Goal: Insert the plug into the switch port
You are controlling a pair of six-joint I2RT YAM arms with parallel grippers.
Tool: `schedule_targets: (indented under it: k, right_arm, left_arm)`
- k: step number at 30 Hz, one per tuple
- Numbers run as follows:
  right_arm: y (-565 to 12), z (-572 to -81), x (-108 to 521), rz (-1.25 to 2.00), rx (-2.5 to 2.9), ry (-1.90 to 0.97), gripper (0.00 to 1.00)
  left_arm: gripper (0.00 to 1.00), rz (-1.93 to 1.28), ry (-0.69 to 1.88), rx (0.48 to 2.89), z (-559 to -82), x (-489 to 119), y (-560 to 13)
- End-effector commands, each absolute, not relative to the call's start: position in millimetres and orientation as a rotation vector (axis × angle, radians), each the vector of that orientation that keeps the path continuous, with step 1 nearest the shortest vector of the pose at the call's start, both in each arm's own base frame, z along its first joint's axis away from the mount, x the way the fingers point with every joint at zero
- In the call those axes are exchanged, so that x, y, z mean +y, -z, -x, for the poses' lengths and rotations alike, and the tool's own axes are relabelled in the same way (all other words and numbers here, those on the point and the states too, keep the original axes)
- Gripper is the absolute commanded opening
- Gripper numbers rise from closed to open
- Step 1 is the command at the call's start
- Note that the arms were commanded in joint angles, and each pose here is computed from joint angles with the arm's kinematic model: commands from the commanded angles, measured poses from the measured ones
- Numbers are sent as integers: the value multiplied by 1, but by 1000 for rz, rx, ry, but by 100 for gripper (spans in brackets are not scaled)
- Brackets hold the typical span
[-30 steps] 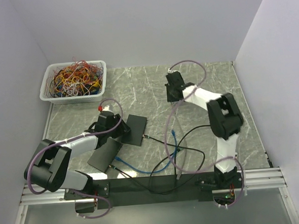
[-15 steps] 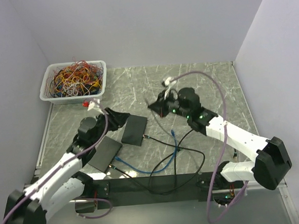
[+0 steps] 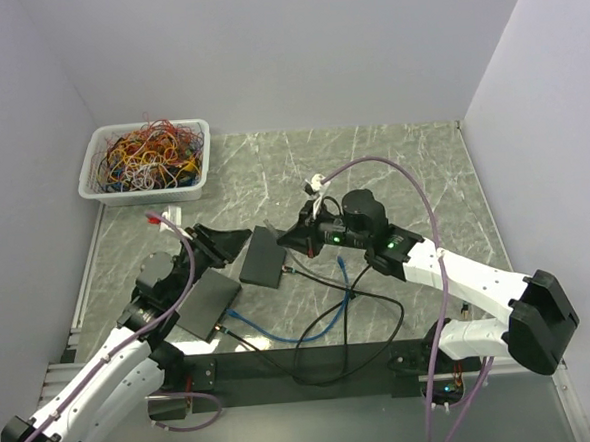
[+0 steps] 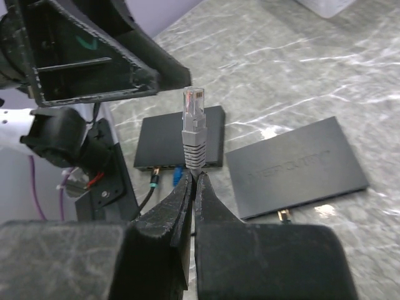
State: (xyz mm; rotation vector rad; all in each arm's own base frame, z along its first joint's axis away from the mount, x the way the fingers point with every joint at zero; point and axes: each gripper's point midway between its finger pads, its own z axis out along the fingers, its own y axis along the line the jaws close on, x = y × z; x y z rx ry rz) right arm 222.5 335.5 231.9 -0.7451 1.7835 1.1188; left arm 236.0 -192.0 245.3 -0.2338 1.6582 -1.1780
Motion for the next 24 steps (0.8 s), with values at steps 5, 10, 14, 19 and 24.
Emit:
schedule_targets:
  k: [5,10,14,19,24]
  right_arm:
    - [-238,-215,348,763,1739,-1176,0]
    - [-237,-216,350,770,1740,-1179,0]
    - [-236,-215,353,783,1739,-1188,0]
    - [-233,-200,359,846,1737,-1321,0]
    - [-243,-177,360,955,1651,-1581,0]
  left_arm:
    - [50,191,1237,1612,-229,-202,-262]
    - [49,178,1238,1624,-230,-209,-262]
    - [49,171,1243,1612,-228,-211,-264]
    - [49,124,1250,1542,-220,-208,-280]
    - [52,55,1238,1478,-209,-202,-291]
